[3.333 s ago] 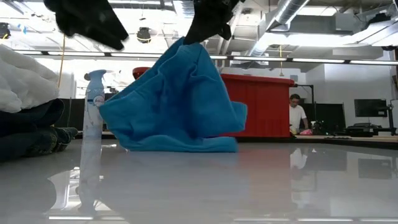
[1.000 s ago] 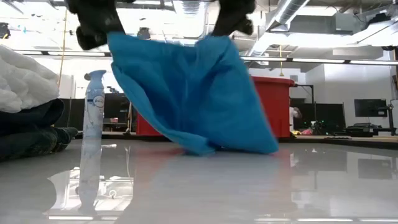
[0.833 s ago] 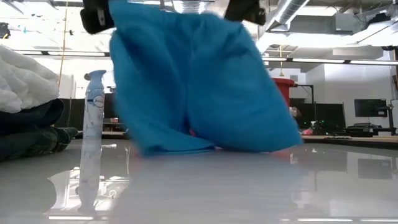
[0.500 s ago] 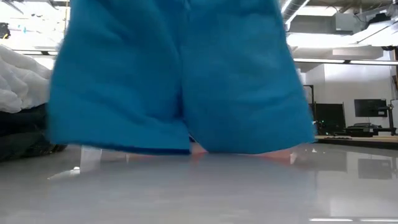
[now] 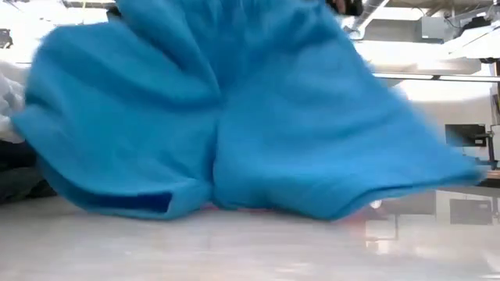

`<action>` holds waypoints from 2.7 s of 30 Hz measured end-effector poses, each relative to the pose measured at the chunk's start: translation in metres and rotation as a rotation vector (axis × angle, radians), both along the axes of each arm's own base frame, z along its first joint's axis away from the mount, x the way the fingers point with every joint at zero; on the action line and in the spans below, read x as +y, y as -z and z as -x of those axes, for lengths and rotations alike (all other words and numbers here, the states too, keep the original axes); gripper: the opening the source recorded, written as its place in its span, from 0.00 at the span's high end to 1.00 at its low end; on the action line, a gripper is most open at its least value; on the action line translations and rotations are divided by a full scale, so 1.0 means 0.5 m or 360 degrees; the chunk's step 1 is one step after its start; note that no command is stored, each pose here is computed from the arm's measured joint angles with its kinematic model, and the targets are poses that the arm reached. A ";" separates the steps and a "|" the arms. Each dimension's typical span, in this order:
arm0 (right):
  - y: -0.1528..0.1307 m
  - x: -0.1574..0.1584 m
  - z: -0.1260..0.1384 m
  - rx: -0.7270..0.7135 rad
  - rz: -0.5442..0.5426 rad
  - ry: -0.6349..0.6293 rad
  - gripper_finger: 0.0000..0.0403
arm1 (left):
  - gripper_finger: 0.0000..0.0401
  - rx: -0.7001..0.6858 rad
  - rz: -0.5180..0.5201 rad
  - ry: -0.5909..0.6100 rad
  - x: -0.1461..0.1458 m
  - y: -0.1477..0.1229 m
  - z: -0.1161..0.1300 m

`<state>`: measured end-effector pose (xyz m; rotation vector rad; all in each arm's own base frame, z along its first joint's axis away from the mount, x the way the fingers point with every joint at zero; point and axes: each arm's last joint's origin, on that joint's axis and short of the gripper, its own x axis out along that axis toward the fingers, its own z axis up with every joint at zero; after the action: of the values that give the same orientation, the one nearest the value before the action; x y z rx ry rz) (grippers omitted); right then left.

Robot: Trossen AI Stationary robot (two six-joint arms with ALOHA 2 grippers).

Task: Fold Laundry from Bin
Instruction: Fold the blue shorts from the red bin

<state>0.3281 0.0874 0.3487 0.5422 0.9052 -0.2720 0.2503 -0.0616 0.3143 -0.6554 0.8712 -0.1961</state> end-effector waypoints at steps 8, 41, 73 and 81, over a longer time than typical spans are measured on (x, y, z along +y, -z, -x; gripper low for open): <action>0.099 -0.109 -0.023 0.0207 0.0129 0.0116 0.94 | 1.00 0.0189 -0.0343 0.0031 0.076 0.122 -0.054; 0.181 -0.414 0.007 0.0276 0.0174 0.0596 0.94 | 0.47 0.0045 -0.0708 -0.0240 0.252 0.177 -0.119; 0.162 -0.341 0.064 0.0402 0.0163 -0.0564 0.59 | 0.62 0.0191 -0.0612 -0.0176 0.141 0.353 -0.197; 0.201 -0.161 0.142 0.0156 0.0436 -0.0630 0.60 | 0.62 0.0211 -0.0634 -0.0122 0.128 0.354 -0.193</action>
<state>0.2571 0.0070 0.2483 0.0911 1.0292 -0.0606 0.3469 0.0023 0.1374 -0.3302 0.9767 0.0912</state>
